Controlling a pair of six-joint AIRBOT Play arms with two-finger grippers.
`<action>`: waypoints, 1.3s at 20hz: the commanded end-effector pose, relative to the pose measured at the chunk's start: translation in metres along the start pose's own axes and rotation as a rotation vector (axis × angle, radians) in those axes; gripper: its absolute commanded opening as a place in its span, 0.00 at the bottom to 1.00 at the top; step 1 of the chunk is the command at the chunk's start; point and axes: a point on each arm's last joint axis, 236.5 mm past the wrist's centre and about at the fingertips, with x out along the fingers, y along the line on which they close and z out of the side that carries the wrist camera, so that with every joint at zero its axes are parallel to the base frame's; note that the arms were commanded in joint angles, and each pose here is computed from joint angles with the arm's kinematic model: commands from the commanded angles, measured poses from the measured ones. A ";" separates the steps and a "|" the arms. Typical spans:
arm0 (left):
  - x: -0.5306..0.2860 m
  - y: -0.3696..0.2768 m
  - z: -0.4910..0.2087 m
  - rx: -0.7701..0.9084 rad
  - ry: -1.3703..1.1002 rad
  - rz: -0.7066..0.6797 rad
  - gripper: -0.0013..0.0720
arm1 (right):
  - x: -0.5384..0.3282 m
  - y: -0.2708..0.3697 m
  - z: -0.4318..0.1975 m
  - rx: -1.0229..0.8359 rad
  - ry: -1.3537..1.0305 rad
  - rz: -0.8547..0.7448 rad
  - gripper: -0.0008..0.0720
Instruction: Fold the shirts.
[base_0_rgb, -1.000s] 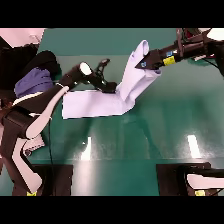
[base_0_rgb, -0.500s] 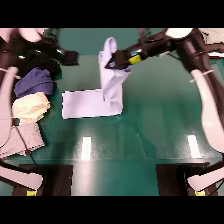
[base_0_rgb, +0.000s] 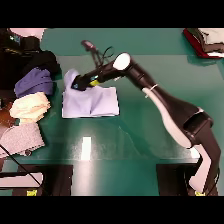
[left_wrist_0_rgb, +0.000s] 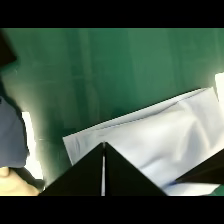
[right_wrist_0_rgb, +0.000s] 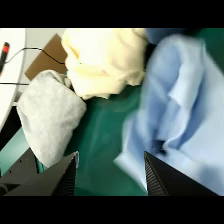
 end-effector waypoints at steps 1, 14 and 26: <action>-0.008 0.004 -0.001 -0.003 -0.003 0.009 0.05 | 0.024 0.016 0.000 -0.050 -0.042 0.033 0.68; -0.005 -0.002 -0.009 0.016 0.032 -0.018 0.05 | -0.169 -0.198 -0.122 0.544 0.216 -0.312 1.00; -0.006 -0.005 -0.011 0.014 0.044 -0.032 0.05 | -0.054 -0.161 -0.111 0.625 0.152 -0.005 0.95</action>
